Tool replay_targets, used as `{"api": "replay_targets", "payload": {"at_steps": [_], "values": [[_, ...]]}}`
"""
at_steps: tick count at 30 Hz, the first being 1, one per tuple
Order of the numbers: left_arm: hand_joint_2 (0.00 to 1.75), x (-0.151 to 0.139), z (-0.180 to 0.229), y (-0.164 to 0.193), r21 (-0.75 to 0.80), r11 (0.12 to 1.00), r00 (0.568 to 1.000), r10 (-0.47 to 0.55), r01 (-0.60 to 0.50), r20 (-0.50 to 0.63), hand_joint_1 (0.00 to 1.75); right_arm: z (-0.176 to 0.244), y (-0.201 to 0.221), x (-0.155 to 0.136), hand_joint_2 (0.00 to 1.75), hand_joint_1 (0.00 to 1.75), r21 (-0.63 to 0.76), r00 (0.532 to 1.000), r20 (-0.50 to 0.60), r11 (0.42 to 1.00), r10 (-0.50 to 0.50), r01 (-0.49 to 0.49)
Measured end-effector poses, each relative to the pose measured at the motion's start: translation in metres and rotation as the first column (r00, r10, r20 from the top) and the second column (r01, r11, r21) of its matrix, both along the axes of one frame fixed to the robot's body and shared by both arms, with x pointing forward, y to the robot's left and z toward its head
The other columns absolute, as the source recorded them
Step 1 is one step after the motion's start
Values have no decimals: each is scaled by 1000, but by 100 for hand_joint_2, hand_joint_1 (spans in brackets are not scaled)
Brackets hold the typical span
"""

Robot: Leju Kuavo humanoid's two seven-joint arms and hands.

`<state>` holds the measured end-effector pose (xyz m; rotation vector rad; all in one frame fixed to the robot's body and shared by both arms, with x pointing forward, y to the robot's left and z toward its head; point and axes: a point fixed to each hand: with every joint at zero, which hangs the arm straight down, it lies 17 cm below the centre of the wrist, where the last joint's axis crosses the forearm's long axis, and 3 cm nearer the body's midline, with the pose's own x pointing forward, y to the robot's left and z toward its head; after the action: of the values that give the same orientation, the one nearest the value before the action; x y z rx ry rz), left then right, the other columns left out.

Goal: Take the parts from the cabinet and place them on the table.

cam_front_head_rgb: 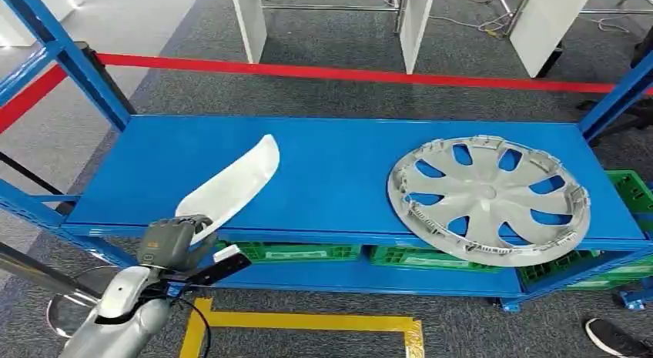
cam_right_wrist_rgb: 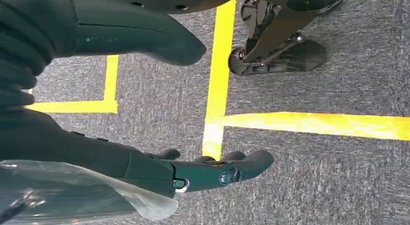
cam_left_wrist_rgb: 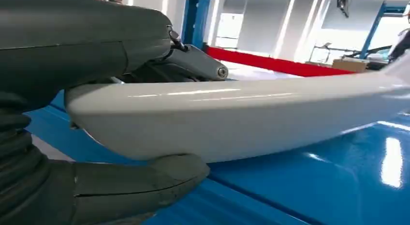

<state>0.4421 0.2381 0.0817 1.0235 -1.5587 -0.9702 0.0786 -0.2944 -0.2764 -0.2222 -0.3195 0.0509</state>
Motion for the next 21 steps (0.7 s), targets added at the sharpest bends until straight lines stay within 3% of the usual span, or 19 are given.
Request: {"api": "replay_targets", "payload": {"at_steps": [11, 17, 21], "values": [[175, -5, 5, -1, -13, 1000, 1000, -11, 11, 26, 175, 0, 0, 0, 175, 0, 0, 1000, -1, 1000, 0, 0], [175, -17, 36, -4, -60, 998, 988, -22, 31, 150, 175, 0, -1, 0, 175, 0, -4, 1000, 0, 1000, -2, 2], [175, -35, 70, -6, -197, 977, 969, -34, 83, 244, 175, 0, -2, -1, 175, 0, -10, 1000, 2, 1000, -10, 10]]}}
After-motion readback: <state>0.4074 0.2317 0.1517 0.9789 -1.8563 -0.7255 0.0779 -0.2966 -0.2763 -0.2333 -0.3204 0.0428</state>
